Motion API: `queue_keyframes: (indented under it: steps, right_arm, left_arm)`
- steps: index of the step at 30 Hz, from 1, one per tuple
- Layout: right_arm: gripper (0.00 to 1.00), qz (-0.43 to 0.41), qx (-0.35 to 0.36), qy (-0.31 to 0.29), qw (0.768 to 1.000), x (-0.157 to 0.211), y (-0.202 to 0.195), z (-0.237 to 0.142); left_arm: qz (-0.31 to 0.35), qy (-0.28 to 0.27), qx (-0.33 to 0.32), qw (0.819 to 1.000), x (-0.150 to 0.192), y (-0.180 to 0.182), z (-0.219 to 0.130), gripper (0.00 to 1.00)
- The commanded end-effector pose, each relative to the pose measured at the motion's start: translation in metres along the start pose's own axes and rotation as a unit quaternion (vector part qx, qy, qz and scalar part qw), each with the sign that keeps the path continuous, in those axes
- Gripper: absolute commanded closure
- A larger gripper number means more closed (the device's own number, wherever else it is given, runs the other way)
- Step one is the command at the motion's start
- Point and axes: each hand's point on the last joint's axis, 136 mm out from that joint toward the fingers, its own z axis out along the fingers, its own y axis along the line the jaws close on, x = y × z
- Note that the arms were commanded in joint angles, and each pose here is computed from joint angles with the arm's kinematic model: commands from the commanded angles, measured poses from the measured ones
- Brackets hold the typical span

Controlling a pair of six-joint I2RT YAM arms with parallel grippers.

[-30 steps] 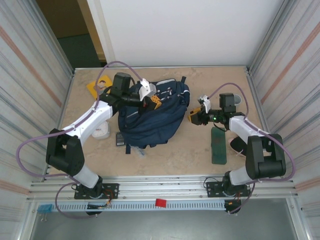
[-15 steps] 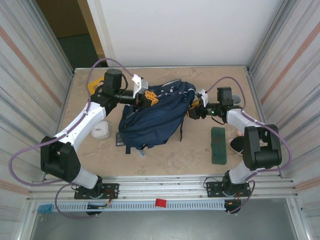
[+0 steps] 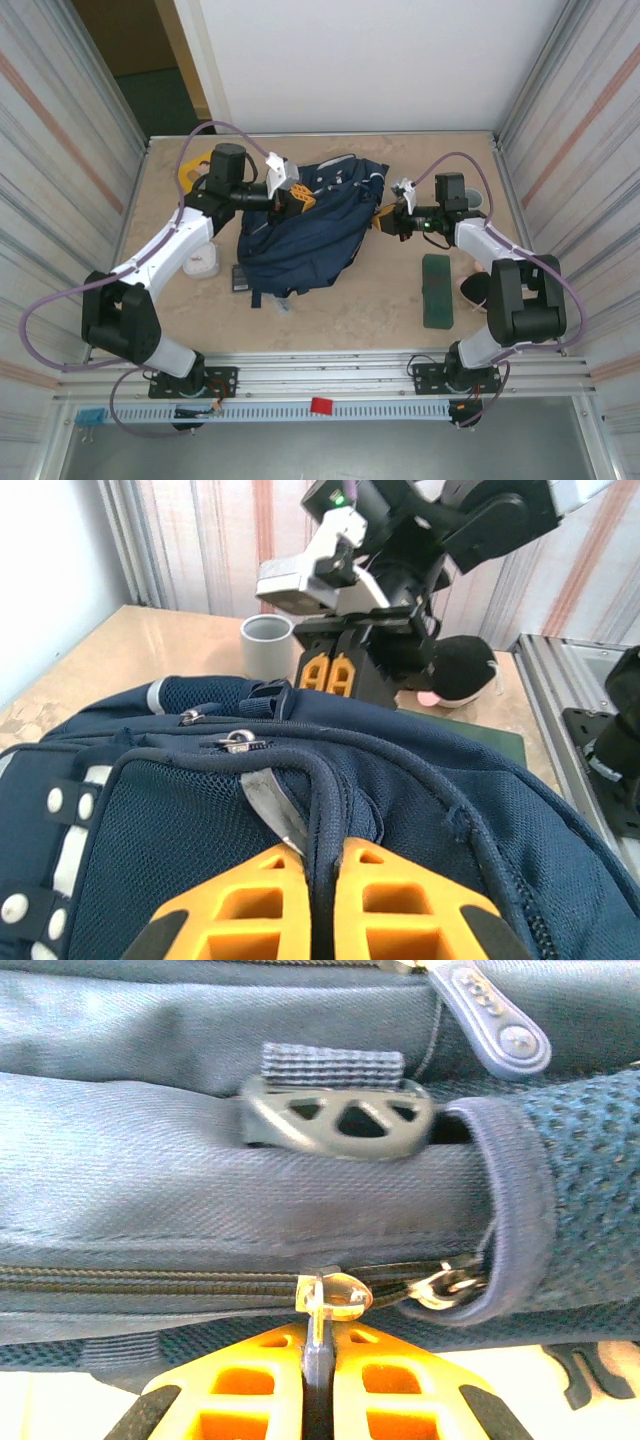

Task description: Pack the student bag

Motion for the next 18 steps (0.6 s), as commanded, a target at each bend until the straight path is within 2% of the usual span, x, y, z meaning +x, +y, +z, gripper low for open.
queue_keyframes:
  steps: [1, 3, 7, 11, 14, 18]
  right_arm:
    - [0.93, -0.011, -0.010, -0.007, 1.000, -0.010, 0.010, -0.008]
    - [0.98, -0.006, -0.012, -0.006, 1.000, -0.010, 0.011, -0.008]
    - [0.99, 0.003, 0.000, 0.005, 1.000, -0.012, 0.011, -0.008]
    - [0.97, -0.012, 0.033, 0.042, 0.999, -0.003, 0.018, -0.006]
    - [0.97, -0.023, 0.046, 0.068, 0.996, 0.003, 0.027, -0.006]
    - [0.97, -0.035, 0.047, 0.100, 0.993, 0.011, 0.042, -0.003]
  left_arm:
    - [0.056, -0.030, -0.047, 0.997, -0.032, 0.006, -0.015, 1.00]
    - [0.057, -0.031, -0.052, 0.997, -0.033, 0.007, -0.015, 1.00]
    - [0.053, 0.000, -0.115, 0.992, -0.025, 0.022, -0.011, 1.00]
    - [0.029, 0.042, -0.215, 0.975, -0.014, 0.046, -0.004, 1.00]
    - [-0.010, 0.063, -0.290, 0.955, -0.006, 0.066, -0.007, 1.00]
    - [-0.034, 0.083, -0.335, 0.938, 0.003, 0.075, 0.000, 1.00]
